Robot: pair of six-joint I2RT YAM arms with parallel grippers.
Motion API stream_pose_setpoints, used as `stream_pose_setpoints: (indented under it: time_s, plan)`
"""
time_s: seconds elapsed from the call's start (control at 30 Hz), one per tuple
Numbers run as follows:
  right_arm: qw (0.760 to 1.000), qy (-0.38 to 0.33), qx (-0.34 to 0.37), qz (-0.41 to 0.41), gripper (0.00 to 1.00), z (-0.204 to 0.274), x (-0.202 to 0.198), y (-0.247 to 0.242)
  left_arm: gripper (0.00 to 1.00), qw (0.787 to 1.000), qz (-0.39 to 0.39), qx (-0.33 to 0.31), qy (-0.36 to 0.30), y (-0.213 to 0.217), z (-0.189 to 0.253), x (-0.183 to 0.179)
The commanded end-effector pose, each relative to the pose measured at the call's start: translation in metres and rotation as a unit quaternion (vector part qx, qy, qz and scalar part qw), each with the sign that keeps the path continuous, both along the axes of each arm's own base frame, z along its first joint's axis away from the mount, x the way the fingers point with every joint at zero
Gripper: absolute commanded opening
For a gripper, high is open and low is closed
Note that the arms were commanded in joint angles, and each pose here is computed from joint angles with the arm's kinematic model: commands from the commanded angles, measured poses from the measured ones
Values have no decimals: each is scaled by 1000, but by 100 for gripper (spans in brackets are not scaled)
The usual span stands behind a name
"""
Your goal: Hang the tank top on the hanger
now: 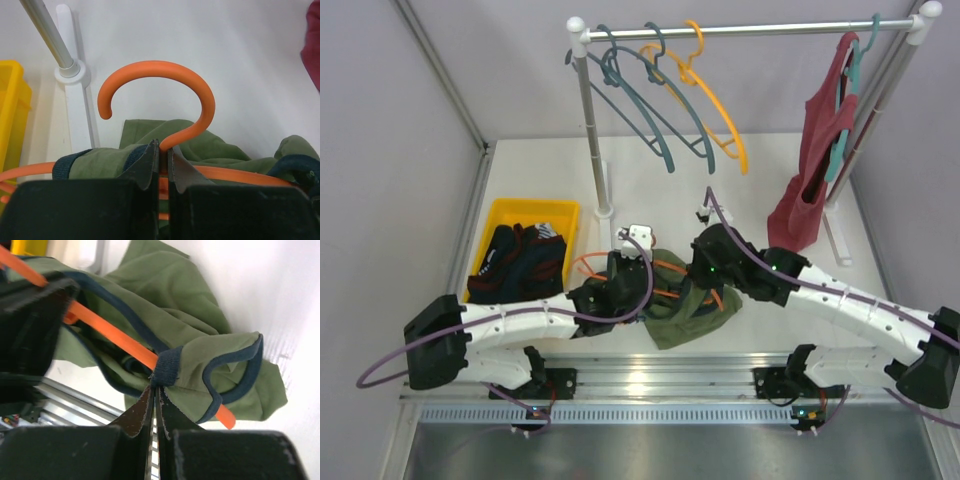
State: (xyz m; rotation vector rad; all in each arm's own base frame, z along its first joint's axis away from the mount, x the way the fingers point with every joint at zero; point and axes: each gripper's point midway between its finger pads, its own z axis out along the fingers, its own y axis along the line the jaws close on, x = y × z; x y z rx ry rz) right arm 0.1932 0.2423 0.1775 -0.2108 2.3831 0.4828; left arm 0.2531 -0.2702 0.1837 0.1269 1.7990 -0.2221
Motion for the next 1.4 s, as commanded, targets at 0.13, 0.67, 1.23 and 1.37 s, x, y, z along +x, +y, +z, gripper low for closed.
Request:
stream_pose_setpoints:
  time_s: [0.13,0.67,1.23,1.37]
  plan:
    - [997,-24,66,43,0,35,9,32,0,999,-5,-44,-23,-22,25,0]
    - [981,-117,96,124,50,41,-14,1,0,996,-74,-59,-9,-28,34,-18]
    - [977,-130,61,159,62,22,-34,-29,0,992,-102,-67,-11,-30,43,-24]
    - [976,-121,61,172,66,13,-36,-23,0,992,-108,-70,-16,-31,50,-25]
